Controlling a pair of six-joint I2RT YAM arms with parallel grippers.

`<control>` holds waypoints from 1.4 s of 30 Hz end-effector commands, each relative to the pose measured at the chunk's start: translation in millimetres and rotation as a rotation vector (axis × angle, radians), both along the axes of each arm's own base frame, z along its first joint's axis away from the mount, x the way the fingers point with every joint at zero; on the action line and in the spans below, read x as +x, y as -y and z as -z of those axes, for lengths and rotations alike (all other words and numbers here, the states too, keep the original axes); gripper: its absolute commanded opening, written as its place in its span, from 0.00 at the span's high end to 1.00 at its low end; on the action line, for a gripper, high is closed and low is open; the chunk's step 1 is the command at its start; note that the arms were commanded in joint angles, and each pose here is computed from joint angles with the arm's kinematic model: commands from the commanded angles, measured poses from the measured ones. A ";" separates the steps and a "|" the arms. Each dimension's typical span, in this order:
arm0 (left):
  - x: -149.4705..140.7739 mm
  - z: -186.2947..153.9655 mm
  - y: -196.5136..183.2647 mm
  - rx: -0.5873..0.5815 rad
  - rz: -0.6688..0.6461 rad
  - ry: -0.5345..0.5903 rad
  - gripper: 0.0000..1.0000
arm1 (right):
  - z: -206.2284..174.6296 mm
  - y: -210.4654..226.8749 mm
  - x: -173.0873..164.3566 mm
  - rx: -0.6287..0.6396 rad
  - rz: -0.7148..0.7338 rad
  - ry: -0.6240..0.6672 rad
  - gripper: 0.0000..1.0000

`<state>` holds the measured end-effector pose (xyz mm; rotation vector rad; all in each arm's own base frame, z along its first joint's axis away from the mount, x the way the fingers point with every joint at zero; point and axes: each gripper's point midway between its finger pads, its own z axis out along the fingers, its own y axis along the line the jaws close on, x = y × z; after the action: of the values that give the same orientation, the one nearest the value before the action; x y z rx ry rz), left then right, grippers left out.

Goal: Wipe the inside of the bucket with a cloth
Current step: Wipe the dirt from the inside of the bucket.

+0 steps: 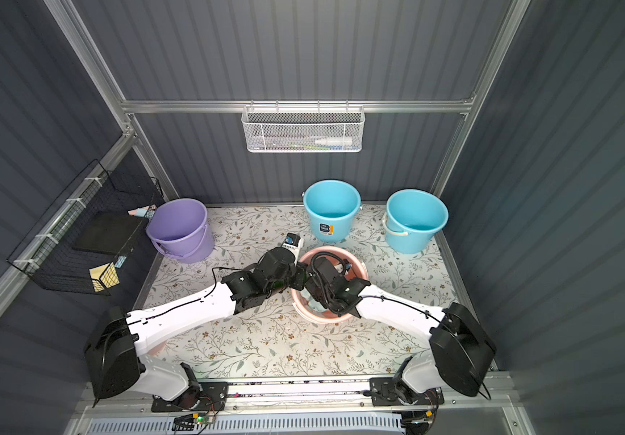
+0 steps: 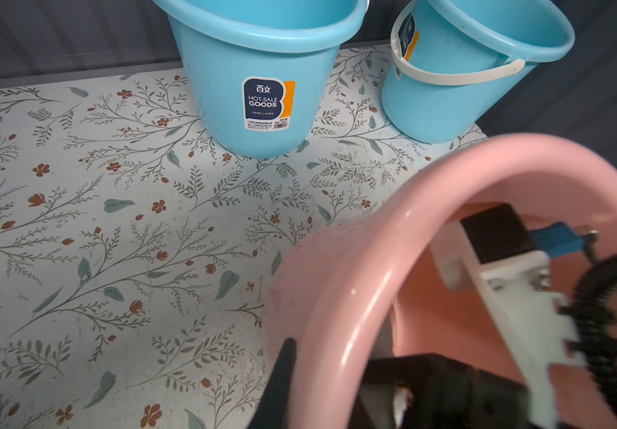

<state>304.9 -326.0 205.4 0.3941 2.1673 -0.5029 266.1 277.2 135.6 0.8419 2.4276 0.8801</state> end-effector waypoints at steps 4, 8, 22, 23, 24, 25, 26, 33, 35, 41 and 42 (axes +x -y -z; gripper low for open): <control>-2.8 -11.5 6.4 -0.026 0.021 0.007 1.00 | -33.5 41.1 -5.1 -0.222 -0.064 0.153 1.00; -3.0 -12.9 6.6 -0.027 0.024 0.011 1.00 | -66.9 54.6 -1.1 -0.361 -0.182 0.345 1.00; -5.4 -15.4 6.8 -0.025 0.040 0.012 1.00 | -116.2 24.1 -6.5 -1.095 -1.092 1.062 1.00; -5.2 -16.0 6.2 -0.026 0.038 0.013 1.00 | -116.6 28.8 -1.9 -1.194 -1.117 1.084 1.00; -5.3 -15.7 6.4 -0.025 0.041 0.014 1.00 | -119.1 33.1 3.5 -1.287 -1.129 1.103 1.00; -5.6 -15.4 6.2 -0.022 0.042 0.013 1.00 | -120.7 36.7 8.0 -1.359 -1.139 1.109 1.00; -5.8 -14.7 6.3 -0.021 0.043 0.011 1.00 | -122.0 40.2 12.3 -1.430 -1.162 1.110 1.00; -5.7 -16.7 2.9 -0.021 0.029 0.018 1.00 | -104.2 86.8 18.7 -1.606 -1.353 0.801 1.00; -5.5 -16.7 1.1 -0.022 0.021 0.018 1.00 | -97.2 101.6 10.0 -1.624 -1.410 0.714 1.00; -3.6 -15.7 -1.4 -0.017 0.003 0.019 1.00 | -72.2 134.8 -44.4 -1.443 -1.617 0.469 1.00; -2.9 -16.2 -1.9 -0.017 0.001 0.021 1.00 | -68.1 138.7 -54.4 -1.407 -1.654 0.441 1.00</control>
<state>301.6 -324.5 200.5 0.4172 2.1900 -0.4906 254.2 170.9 225.0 -1.5648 1.8852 -0.4779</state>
